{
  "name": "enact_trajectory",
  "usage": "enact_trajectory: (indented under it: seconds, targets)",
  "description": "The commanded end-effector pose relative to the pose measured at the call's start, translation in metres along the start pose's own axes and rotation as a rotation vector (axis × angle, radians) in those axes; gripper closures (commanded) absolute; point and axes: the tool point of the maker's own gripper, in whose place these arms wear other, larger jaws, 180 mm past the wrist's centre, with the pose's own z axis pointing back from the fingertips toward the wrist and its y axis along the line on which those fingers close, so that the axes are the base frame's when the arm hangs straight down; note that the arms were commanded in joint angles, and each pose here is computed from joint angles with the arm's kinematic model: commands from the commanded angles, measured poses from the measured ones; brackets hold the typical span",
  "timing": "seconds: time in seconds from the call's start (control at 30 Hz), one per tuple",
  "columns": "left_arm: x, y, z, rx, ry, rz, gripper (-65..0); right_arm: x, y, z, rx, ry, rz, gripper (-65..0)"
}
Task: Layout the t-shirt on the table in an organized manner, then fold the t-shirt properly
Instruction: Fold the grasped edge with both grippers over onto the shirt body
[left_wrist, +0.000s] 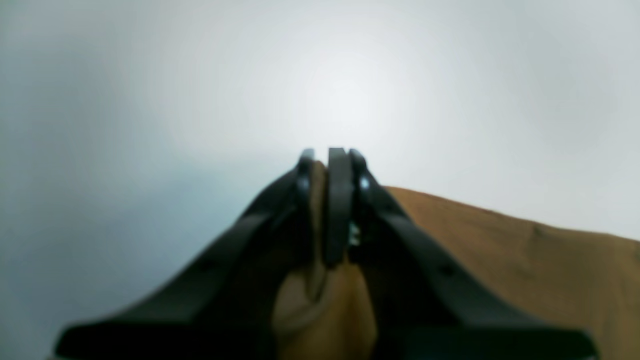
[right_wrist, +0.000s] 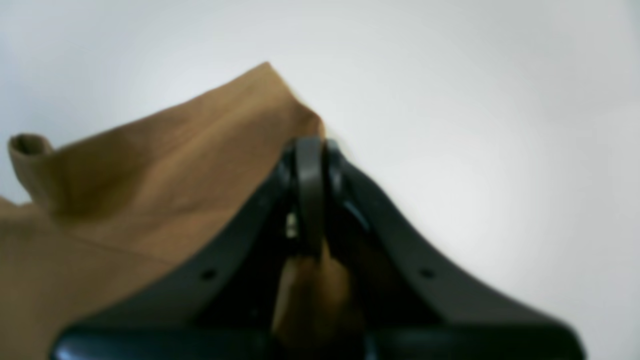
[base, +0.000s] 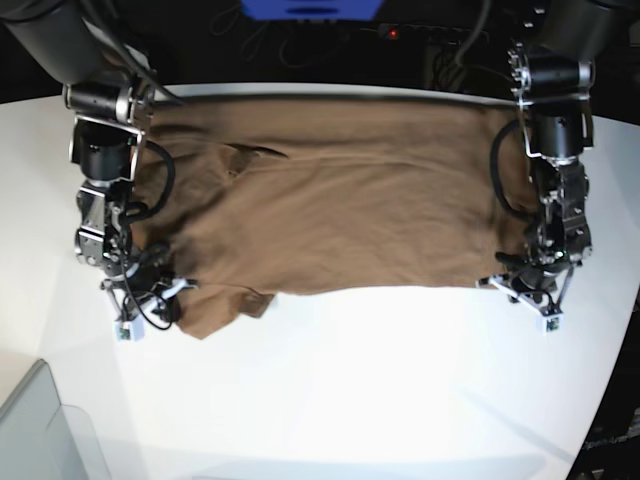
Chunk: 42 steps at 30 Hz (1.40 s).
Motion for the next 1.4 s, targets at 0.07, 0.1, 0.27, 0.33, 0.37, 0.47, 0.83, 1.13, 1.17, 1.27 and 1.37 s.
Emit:
enact_trajectory:
  seconds: [0.07,0.1,0.27,0.33,0.37,0.47,0.83,1.13,1.17,1.27,1.37]
  targets:
    - [0.051,-0.001,0.009,-0.004,-0.123,-0.013,-0.1,0.045,-0.014,0.006,-0.036,-0.137,-0.043,0.0]
    - [0.059,-0.002,0.011,-0.006,-0.139,-0.016,-0.1,0.049,-0.018,0.008,-0.046,-0.151,-0.057,0.0]
    - [0.068,-0.006,0.013,-0.014,-0.162,-0.013,-0.1,0.054,-0.038,0.025,-0.104,-0.212,-0.098,0.0]
    - [0.075,-0.009,0.016,-0.020,-0.181,-0.015,-0.1,0.055,-0.037,0.034,-0.113,-0.237,-0.083,0.0]
    - [0.078,-0.010,0.017,-0.023,-0.191,-0.017,-0.1,0.054,-0.036,0.039,-0.116,-0.245,-0.070,0.0]
    - [0.083,-0.015,0.025,-0.031,-0.220,-0.027,-0.1,0.051,-0.023,0.050,-0.114,-0.269,-0.042,0.0]
    - [0.055,-0.011,0.063,-0.022,-0.272,-0.047,-0.1,0.038,-0.005,0.110,-0.153,-0.336,0.071,0.0]
    - [0.020,0.013,0.088,0.034,-0.261,0.007,-0.1,-0.005,0.003,0.130,-0.102,-0.251,0.112,0.0]
    - [0.017,0.013,0.091,0.035,-0.259,0.000,-0.1,-0.009,0.003,0.131,-0.103,-0.241,0.111,0.0]
    - [0.014,0.010,0.104,0.033,-0.273,-0.025,-0.1,-0.025,-0.002,0.138,-0.112,-0.212,0.102,0.0]
    - [0.008,0.007,0.117,0.031,-0.280,-0.050,-0.1,-0.033,-0.013,0.150,-0.133,-0.223,0.048,0.0]
